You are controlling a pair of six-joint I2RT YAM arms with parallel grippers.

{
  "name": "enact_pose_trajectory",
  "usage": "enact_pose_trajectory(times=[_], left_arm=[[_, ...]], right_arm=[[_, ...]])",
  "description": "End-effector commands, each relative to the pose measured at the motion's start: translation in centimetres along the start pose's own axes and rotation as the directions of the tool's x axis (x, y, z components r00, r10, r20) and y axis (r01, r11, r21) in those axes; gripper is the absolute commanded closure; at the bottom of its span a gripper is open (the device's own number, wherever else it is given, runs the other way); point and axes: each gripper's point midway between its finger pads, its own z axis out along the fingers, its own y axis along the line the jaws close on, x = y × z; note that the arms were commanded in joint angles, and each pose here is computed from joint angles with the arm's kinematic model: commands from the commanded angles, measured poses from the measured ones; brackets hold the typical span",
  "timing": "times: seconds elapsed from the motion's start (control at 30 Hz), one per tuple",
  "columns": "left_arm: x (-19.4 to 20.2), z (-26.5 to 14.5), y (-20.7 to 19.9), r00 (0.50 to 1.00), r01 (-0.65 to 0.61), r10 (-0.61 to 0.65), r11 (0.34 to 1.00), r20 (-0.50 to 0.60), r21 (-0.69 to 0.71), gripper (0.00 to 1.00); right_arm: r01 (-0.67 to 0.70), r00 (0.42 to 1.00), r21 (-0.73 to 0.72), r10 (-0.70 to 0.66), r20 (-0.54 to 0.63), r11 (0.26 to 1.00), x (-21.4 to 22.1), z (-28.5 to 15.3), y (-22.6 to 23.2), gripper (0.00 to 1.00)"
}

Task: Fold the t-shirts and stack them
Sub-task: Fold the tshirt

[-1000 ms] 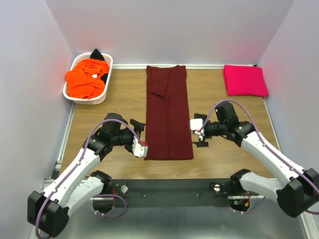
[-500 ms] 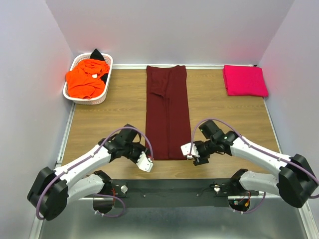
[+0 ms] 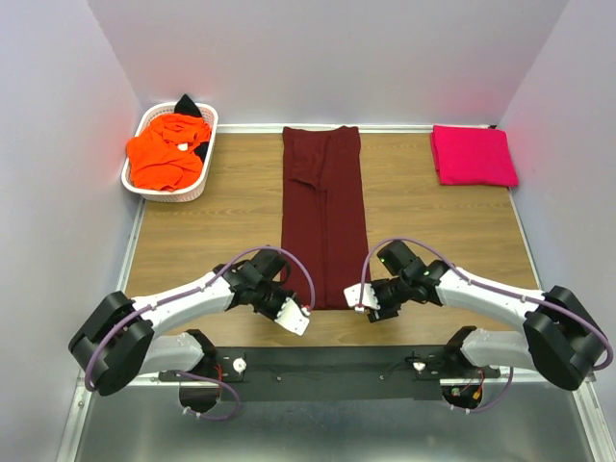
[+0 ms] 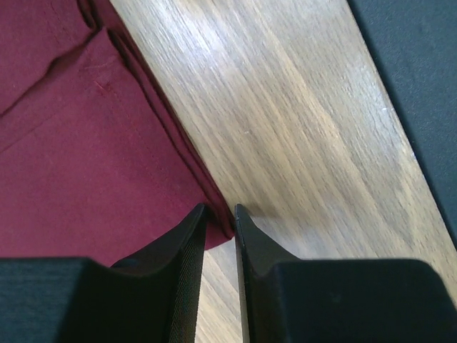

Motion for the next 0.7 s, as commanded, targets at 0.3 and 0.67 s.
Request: enact_pose_trajectory(times=[0.3,0.67], left_arm=[[0.7,0.6,-0.2,0.998,0.014,-0.008,0.995,-0.063,0.095,0.67],[1.7,0.2,-0.9,0.99,0.049,-0.029,0.988,-0.136,0.145,0.55]], right_arm=[[-0.024,0.995,0.034,0.028,-0.098,0.999,2.3,0.0,0.3,0.47],[-0.06,0.991,0.007,0.06,-0.12,0.998,3.0,0.5,0.9,0.66]])
